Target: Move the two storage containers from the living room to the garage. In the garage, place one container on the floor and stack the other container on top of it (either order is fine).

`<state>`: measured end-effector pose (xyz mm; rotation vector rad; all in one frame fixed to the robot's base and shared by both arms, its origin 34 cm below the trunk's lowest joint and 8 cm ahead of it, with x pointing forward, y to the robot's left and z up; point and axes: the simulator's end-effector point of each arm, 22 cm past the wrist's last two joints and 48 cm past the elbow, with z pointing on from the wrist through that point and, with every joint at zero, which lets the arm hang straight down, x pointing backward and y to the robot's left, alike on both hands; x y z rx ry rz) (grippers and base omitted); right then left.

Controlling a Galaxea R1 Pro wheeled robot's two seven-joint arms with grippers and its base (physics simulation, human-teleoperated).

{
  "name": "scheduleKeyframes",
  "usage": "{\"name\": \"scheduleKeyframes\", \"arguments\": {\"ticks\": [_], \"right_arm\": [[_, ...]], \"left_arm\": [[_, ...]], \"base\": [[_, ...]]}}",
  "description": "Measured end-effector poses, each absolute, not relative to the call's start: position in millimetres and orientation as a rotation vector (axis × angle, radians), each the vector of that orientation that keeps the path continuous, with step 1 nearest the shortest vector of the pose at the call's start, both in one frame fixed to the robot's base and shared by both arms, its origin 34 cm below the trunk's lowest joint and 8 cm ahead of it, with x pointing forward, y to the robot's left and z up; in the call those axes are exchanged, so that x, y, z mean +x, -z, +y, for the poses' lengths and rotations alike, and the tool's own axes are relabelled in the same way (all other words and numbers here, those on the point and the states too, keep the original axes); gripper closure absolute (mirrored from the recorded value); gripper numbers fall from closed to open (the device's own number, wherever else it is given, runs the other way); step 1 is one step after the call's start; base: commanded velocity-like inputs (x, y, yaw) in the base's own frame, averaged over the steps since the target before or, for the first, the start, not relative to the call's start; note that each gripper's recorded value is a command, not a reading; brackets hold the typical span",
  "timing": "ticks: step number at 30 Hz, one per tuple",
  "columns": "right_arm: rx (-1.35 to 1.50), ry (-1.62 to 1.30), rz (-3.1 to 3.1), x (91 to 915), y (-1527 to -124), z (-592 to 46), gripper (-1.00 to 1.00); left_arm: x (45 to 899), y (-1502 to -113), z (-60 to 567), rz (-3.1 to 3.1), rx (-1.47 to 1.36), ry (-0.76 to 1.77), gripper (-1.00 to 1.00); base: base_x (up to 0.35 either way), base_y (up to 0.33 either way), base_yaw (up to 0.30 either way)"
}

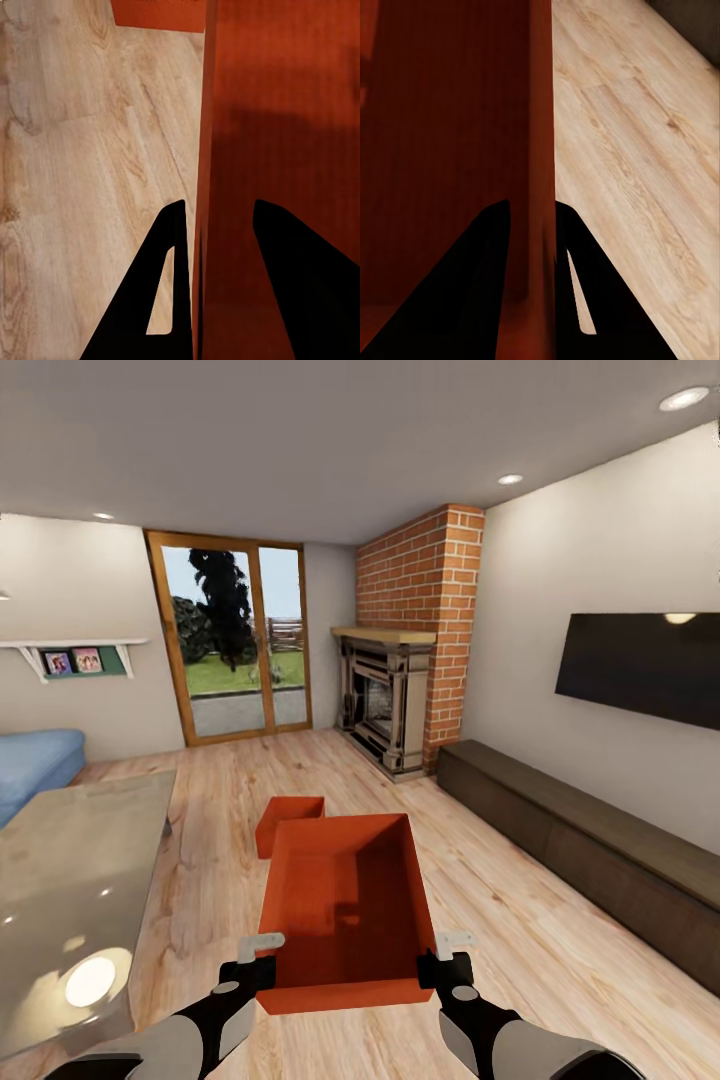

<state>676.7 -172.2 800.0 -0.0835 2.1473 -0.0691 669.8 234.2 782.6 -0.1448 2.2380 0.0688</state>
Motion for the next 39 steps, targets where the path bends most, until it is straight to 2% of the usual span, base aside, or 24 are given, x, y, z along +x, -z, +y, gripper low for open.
{"name": "scheduleKeyframes", "arguments": {"ticks": [39], "right_arm": [[-0.081, 0.066, 2.110, 682, -821, -172, 1.00]], "left_arm": [[676, -803, 234, 2.200, -0.145, -0.065, 1.00]], "base": [[0.000, 0.000, 0.000]]}}
